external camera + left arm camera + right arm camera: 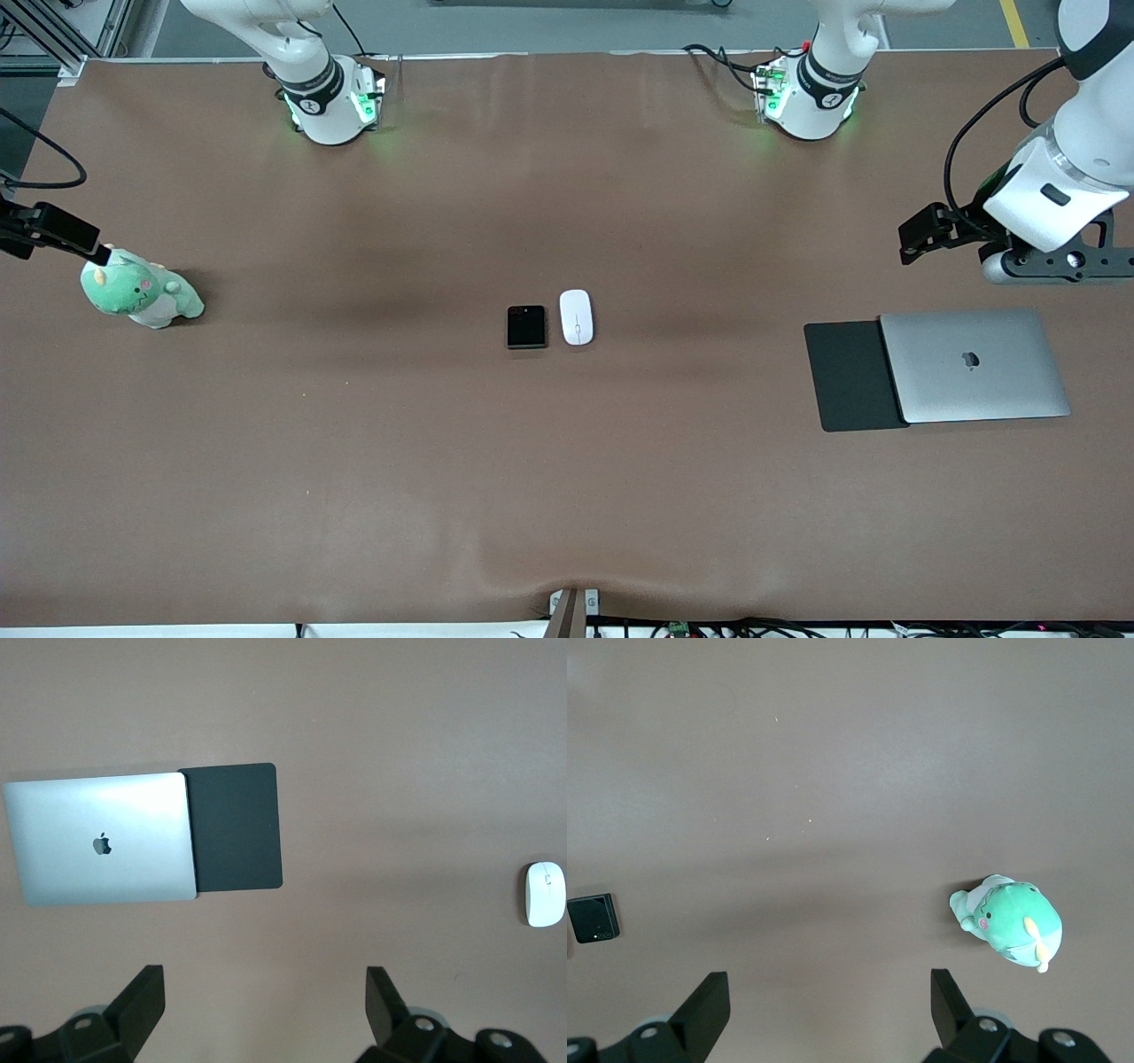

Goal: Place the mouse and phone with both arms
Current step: 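Move the left gripper over the white mouse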

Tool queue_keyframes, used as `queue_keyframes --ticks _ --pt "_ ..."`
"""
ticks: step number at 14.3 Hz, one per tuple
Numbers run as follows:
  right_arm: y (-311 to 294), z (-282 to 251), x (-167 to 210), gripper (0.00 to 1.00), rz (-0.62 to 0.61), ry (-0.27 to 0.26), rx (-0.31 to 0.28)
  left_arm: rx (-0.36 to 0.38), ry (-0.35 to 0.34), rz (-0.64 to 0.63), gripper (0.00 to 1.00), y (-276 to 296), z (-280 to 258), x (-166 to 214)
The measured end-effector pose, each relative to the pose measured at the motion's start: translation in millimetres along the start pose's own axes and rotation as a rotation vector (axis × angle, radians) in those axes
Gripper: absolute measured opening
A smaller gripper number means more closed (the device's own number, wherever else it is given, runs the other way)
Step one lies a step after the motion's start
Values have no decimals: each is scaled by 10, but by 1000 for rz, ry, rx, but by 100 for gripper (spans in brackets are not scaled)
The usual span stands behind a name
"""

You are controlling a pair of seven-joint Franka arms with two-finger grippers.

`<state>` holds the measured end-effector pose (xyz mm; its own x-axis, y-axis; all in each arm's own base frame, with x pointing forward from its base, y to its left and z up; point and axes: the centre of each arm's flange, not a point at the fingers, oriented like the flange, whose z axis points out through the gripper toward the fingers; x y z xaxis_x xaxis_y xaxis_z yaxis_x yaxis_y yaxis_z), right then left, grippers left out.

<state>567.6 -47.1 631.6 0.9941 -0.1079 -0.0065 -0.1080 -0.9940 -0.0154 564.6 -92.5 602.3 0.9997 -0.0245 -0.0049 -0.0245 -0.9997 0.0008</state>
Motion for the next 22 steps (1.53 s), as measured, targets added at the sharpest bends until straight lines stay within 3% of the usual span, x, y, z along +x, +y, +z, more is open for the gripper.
queue_keyframes --ticks 16,22 --pt "97 11 5 100 -28 -2 0 0 2 -1 100 35 3 0" --pt "111 13 6 100 -27 -3 0 -3 10 -33 100 586 211 58"
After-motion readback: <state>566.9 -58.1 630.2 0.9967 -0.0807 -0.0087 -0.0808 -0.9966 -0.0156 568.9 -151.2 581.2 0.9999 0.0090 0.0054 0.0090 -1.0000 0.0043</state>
